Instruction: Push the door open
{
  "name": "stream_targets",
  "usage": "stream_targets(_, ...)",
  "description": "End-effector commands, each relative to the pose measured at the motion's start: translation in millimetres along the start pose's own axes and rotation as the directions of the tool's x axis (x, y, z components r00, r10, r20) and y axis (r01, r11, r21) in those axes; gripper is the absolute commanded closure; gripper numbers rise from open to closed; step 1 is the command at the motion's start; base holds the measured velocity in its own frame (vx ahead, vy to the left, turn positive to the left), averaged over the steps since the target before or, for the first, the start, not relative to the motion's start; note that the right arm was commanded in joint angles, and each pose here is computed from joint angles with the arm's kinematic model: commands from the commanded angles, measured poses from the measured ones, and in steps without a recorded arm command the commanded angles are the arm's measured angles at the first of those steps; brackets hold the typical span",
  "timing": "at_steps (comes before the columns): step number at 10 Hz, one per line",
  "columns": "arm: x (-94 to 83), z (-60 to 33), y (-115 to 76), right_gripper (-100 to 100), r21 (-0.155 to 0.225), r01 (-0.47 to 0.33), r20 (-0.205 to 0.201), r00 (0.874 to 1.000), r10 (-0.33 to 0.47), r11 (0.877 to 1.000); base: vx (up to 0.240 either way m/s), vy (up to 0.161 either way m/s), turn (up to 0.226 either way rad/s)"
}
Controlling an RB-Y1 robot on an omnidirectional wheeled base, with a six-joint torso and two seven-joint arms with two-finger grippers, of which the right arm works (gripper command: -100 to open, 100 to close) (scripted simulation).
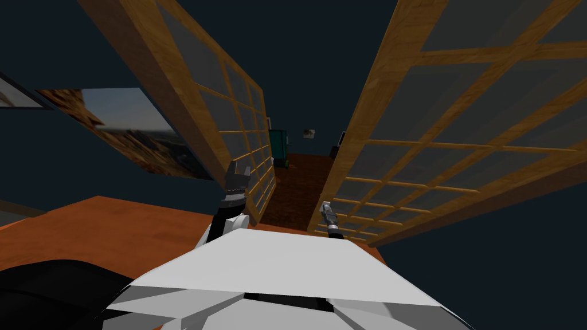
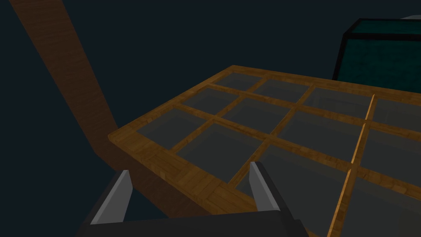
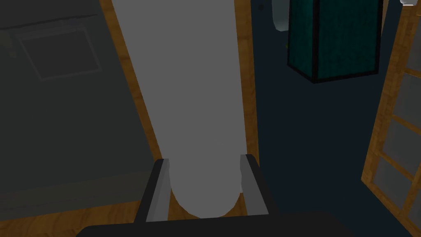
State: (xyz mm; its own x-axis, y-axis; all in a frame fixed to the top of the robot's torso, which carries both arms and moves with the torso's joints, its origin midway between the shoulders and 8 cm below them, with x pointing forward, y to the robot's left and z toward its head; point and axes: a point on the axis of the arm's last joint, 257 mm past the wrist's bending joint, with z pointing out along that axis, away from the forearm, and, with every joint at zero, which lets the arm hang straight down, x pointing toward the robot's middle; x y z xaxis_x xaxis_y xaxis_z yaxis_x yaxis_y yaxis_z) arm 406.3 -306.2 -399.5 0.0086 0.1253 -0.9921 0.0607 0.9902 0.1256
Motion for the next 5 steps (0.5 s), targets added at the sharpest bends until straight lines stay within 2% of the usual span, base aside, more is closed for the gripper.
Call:
stream_targets(1,-3.4,2.9,-2.3,100,0.006,-0.046,0.011,0.999,0.046,0.999,0.038,-0.004,0.004)
stream_targets(5,-5.7,5.4,-6.2,100,0.021,-0.165,0.024,0.986,0.164,0.986,0.037,-0.002,0.005)
